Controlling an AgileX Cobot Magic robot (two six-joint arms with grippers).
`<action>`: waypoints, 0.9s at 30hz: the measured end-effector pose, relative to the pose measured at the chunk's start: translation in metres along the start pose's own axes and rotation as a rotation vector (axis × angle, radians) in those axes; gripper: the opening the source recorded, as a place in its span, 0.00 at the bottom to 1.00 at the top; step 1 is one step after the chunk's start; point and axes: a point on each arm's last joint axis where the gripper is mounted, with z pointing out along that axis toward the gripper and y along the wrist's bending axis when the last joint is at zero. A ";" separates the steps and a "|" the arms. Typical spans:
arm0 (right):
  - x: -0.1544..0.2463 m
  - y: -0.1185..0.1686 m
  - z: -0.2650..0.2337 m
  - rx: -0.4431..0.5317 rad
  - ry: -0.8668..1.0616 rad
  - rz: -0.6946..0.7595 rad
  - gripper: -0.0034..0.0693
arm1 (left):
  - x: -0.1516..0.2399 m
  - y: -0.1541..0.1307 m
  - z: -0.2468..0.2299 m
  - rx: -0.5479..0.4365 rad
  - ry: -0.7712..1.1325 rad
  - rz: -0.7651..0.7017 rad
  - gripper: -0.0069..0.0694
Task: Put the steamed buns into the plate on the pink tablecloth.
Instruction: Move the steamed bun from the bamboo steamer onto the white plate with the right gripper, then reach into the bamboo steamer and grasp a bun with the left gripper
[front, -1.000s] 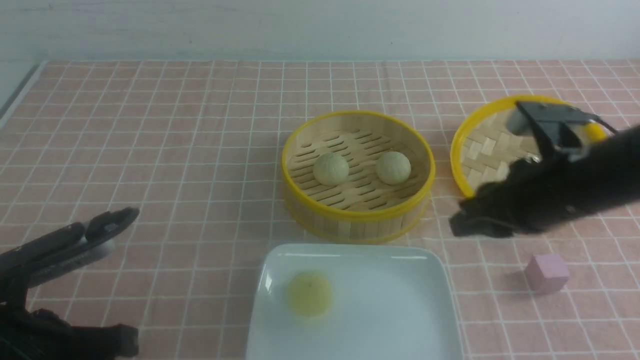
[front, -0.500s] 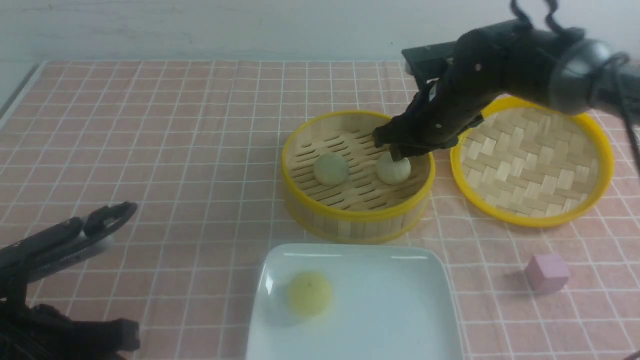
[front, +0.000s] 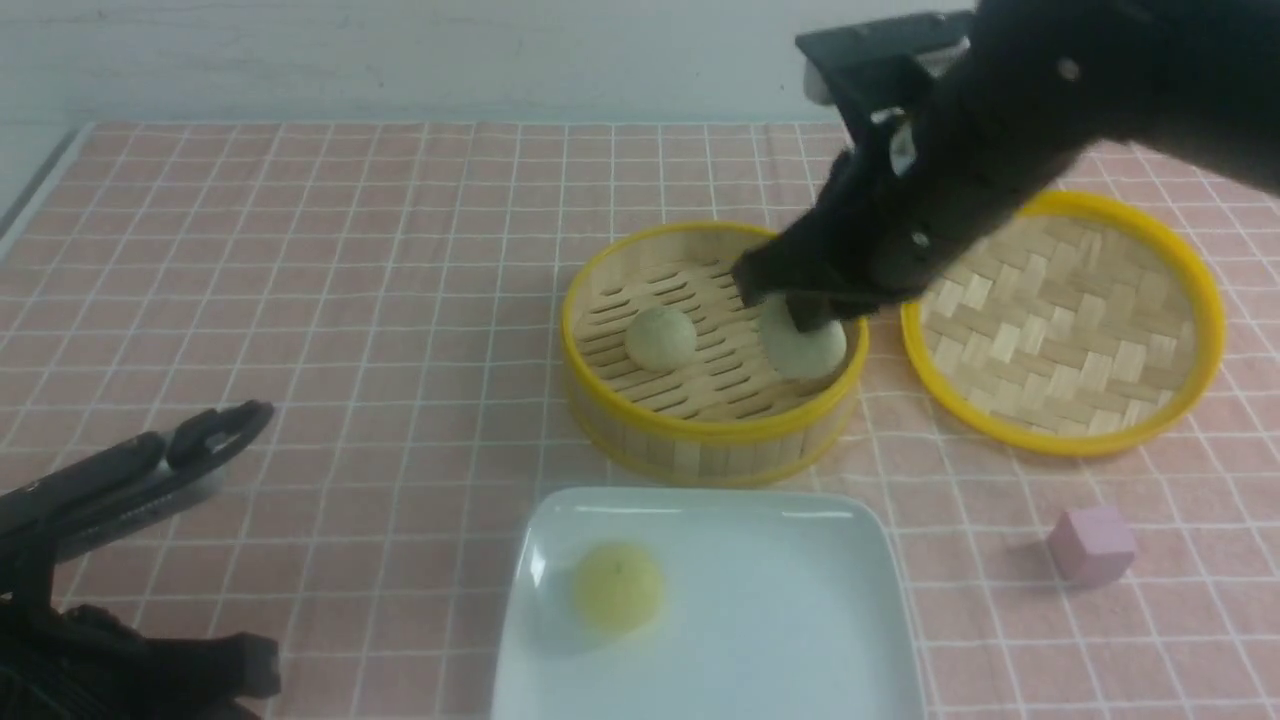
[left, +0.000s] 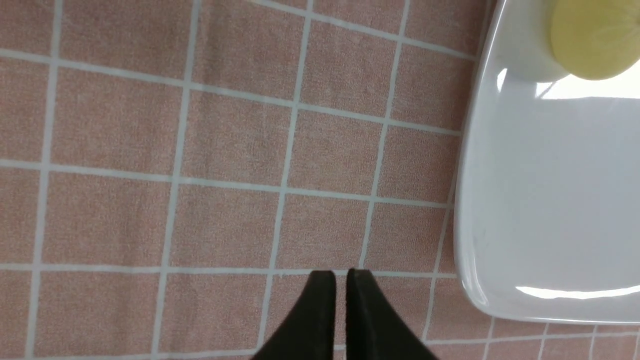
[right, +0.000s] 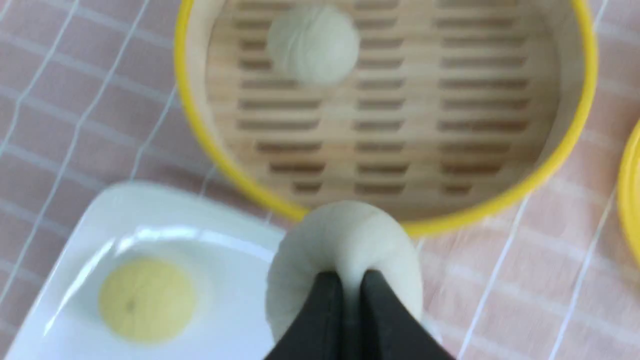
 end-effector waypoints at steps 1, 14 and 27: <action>0.019 0.004 0.002 -0.008 0.022 0.015 0.06 | -0.001 0.000 0.000 0.001 -0.007 0.000 0.17; 0.090 0.007 0.073 -0.033 0.016 0.111 0.48 | -0.009 -0.001 0.000 0.009 -0.100 0.000 0.19; 0.105 -0.041 -0.109 0.227 -0.021 -0.007 0.05 | -0.084 -0.059 -0.014 0.132 -0.123 0.225 0.09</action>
